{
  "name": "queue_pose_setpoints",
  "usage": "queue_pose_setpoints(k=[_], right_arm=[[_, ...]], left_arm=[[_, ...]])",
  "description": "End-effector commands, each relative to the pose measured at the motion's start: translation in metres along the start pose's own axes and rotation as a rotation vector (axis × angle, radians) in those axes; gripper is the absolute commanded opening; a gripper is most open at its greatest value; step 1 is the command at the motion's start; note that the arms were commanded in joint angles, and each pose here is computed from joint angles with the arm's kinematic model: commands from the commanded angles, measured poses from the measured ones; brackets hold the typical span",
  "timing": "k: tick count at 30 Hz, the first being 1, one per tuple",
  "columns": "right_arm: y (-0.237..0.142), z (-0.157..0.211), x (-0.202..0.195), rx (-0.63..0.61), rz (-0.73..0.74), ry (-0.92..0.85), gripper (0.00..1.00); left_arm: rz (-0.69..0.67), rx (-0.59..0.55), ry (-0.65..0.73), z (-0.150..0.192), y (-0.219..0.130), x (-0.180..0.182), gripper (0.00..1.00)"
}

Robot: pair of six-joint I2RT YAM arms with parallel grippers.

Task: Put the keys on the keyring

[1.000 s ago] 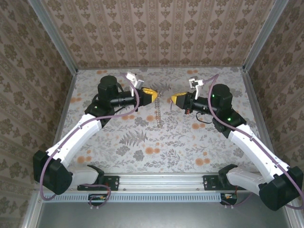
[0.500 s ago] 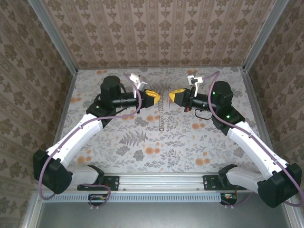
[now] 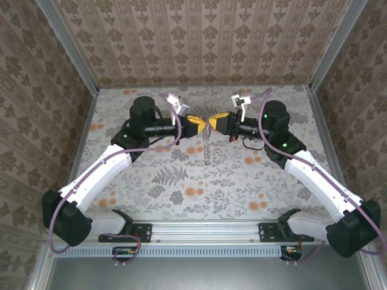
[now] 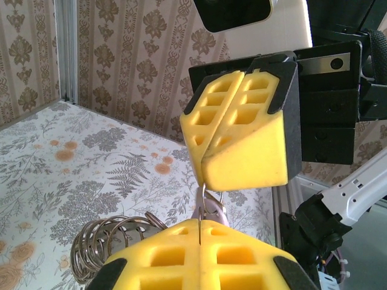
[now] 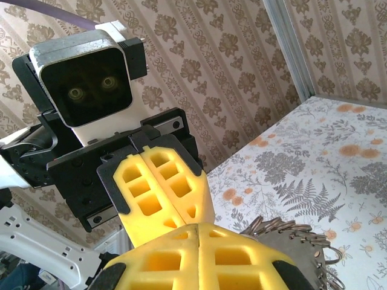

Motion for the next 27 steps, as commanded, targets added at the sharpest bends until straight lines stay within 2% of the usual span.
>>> queue_pose_setpoints(k=[1, 27], right_arm=[[0.002, -0.012, 0.012, -0.021, -0.028, -0.053, 0.00], [-0.010, 0.004, -0.027, -0.040, 0.141, -0.062, 0.00]], left_arm=[[0.008, -0.043, 0.069, -0.023, 0.000, -0.003, 0.00], [0.009, -0.083, 0.076, -0.033, -0.003, -0.011, 0.00]])
Point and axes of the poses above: each hand's point on the last joint's axis, 136 mm out from that joint toward the fingers, its own y axis out along the fingers, its own x axis along the line the jaws close on, z = x × y, the point moved 2 cm from there along -y, back along the fingers, and after that the axes turned 15 degrees about y, right-handed, at the moved point
